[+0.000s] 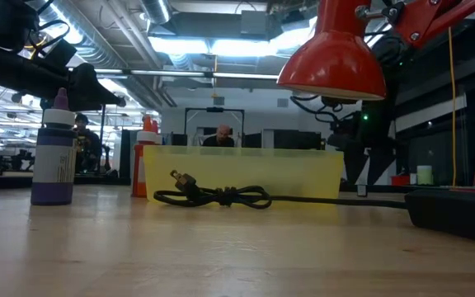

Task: Pick & Place food coloring
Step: Put the small blue food coloring bottle into the yellow container

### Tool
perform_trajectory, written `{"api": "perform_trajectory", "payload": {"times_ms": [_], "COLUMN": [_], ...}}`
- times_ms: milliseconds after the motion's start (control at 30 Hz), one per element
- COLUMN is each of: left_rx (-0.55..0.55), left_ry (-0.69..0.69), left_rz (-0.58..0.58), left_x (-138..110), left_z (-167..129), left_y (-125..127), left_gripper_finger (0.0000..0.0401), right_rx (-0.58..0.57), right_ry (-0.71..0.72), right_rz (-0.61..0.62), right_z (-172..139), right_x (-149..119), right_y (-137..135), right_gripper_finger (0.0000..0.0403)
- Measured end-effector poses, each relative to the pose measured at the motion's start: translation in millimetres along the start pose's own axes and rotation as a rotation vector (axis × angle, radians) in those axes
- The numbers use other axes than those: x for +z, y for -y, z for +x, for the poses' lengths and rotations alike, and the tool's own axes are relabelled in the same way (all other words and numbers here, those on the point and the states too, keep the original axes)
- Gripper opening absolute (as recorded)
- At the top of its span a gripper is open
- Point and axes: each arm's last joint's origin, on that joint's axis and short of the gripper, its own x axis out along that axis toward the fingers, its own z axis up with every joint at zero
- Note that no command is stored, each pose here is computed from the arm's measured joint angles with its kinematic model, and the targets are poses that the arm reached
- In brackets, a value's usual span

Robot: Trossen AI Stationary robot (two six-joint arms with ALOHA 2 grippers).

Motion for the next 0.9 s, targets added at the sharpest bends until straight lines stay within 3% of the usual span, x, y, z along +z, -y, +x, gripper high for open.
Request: {"api": "perform_trajectory", "payload": {"times_ms": [633,900], "left_rx": [0.0,0.0], "left_ry": [0.0,0.0], "left_rz": [0.0,0.0], "left_x": [0,0], "left_z": [0,0], "left_y": [0,0], "left_gripper_finger": [0.0365,0.0364], "right_rx": [0.002,-0.013], "right_ry": [0.002,-0.039], "right_rz": [-0.03,-0.116], "right_z": [-1,-19], "right_x": [0,10], "right_y": [-1,-8], "right_gripper_finger": [0.0065,0.0067]}}
